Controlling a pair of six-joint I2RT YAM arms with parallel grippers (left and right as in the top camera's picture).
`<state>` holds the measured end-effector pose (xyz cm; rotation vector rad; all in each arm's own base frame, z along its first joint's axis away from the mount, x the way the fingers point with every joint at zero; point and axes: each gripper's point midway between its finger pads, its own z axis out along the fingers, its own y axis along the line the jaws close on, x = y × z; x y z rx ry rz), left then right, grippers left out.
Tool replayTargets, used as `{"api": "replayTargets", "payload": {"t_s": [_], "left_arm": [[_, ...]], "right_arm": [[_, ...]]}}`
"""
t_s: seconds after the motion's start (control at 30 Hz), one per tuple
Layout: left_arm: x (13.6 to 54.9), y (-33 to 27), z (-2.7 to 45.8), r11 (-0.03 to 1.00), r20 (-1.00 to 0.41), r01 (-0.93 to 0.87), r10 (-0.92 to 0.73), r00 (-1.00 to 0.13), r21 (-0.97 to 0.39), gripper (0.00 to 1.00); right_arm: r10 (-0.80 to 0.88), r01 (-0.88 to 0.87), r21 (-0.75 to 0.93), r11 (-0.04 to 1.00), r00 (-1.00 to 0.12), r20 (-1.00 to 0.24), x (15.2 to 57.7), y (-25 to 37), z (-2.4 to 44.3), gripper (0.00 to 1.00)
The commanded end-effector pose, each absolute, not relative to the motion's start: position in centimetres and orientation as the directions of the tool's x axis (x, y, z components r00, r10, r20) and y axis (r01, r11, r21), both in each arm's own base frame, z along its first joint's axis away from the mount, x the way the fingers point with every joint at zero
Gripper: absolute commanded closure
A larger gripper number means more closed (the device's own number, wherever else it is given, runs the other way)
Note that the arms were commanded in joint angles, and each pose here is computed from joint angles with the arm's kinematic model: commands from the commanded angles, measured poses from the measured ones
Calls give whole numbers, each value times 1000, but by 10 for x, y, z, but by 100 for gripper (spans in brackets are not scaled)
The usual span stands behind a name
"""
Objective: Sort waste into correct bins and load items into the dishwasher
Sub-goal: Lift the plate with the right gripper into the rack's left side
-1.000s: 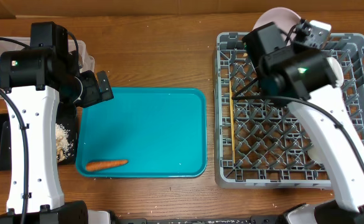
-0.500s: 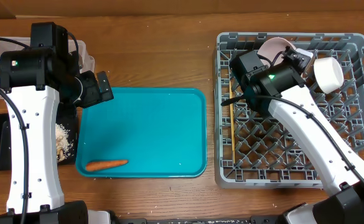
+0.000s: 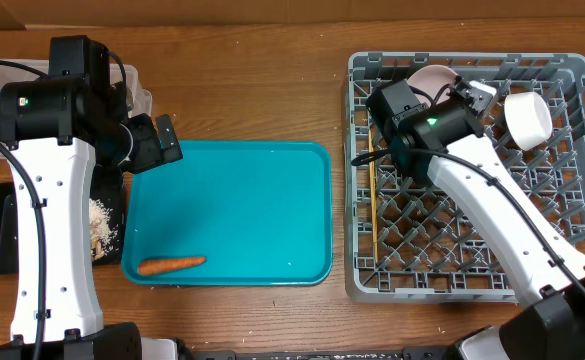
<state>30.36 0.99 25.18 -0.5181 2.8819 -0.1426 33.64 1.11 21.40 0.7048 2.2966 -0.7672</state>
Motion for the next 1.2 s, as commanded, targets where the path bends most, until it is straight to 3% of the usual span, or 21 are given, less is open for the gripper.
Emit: {"api": "replayTargets", "payload": {"t_s": [0.0,0.73,1.17], "left_arm": [[304,11,249,929,-178,-347,-367,-913,-132,0],[305,12,249,938,-187,-324,-342,-921,-121,0],[304,12,249,938,-183,-324,-342,-922,-119,0]], "right_arm": [[307,641,-326,694,-674,-672,338,15,207,96],[192,505,-359,784,-749,-635,332,75,189,96],[226,615,-282,737,-617,-754,334,45,243,96]]}}
